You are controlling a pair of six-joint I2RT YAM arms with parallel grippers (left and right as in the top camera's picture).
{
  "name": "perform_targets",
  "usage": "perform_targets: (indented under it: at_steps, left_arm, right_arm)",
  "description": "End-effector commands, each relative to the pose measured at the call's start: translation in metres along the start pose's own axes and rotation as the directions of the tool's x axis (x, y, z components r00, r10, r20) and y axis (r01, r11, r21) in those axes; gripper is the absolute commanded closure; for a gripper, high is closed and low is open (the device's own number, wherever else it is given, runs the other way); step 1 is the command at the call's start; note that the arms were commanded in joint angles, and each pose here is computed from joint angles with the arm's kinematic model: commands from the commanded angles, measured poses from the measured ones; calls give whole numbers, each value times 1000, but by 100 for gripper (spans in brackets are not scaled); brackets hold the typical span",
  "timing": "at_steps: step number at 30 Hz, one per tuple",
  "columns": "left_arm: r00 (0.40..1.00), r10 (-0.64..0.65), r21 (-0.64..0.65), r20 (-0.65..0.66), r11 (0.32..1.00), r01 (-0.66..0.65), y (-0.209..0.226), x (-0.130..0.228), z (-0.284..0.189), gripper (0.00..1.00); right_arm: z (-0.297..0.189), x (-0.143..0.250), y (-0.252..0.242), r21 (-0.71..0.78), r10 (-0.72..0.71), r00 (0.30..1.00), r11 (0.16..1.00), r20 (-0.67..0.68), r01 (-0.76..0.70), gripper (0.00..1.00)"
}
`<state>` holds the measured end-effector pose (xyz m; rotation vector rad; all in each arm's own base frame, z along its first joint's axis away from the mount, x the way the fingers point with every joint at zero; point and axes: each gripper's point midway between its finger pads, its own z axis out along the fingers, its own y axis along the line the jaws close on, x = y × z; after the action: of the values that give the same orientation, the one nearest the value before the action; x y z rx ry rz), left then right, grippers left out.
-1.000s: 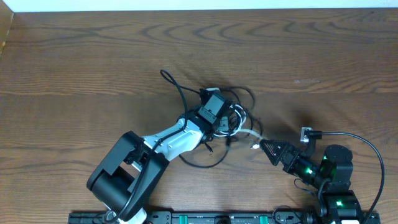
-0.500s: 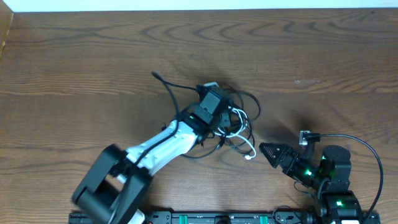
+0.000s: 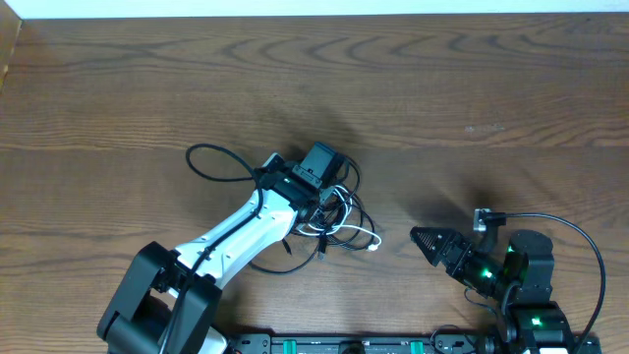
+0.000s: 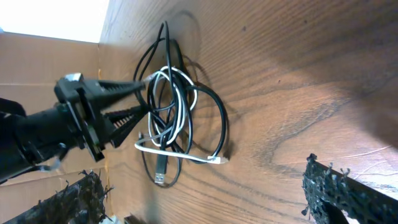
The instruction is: Untangle cables
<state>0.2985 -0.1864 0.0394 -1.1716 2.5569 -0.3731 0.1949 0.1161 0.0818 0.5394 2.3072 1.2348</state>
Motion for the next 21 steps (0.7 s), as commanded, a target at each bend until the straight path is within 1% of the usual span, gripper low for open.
perform_targets:
  at_steps: [1,3,4,5,7,8,9,10,12,13,14,16,19,21]
  left_arm:
    - [993,112,74,-35,991,-109,-18,5,-5,5]
    - [968,249,104,-11,964,-247,-26,1,-11,5]
    - [946,325,123,3,938,-323,-31,-1,-16,5]
    - [917,399,143,20,907,-397,-35,-3,-23,5]
    - [830,553,170,81,812,-558,-43,-12,-40,5]
    - [779,616,175,118,759,-627,-46,-16,-49,4]
    - [724,673,174,153,703,-690,-48,-21,-58,0]
    - [663,724,165,193,642,-749,-50,-26,-67,1]
    - [520,808,117,277,509,-853,-53,-39,-85,1]
    - [435,845,69,312,437,-897,-53,-47,-93,1]
    - [371,867,32,333,383,-923,-53,-51,-100,1]
    - [271,898,-8,346,292,-956,-52,-54,-106,1]
    - [192,930,-37,315,214,-976,-47,-52,-99,1]
    - [174,947,-43,269,192,-980,-40,-50,-86,1]
  right_arm:
    - [-2,-4,3,1,-16,1000,1000,16,16,1]
    - [-2,-3,2,6,-12,1000,1000,13,12,1]
    - [-2,-3,0,14,-8,1000,1000,15,8,1]
    - [-2,-3,-2,24,-4,1000,1000,18,4,1]
    - [-2,-4,-6,46,3,1000,999,29,-4,1]
    - [-2,-5,-8,55,6,999,998,34,-8,1]
    - [-2,-6,-10,62,7,999,998,38,-10,1]
    - [-2,-6,-10,65,7,999,998,40,-9,1]
    - [-2,-7,-11,68,6,999,998,45,-9,1]
    - [-2,-8,-11,72,6,999,997,49,-9,1]
    - [-2,-9,-12,78,6,998,997,55,-10,1]
    - [-3,-10,-14,87,5,998,996,65,-11,1]
    - [-3,-11,-14,89,5,998,996,67,-11,1]
    - [-3,-11,-14,89,5,998,996,67,-11,1]
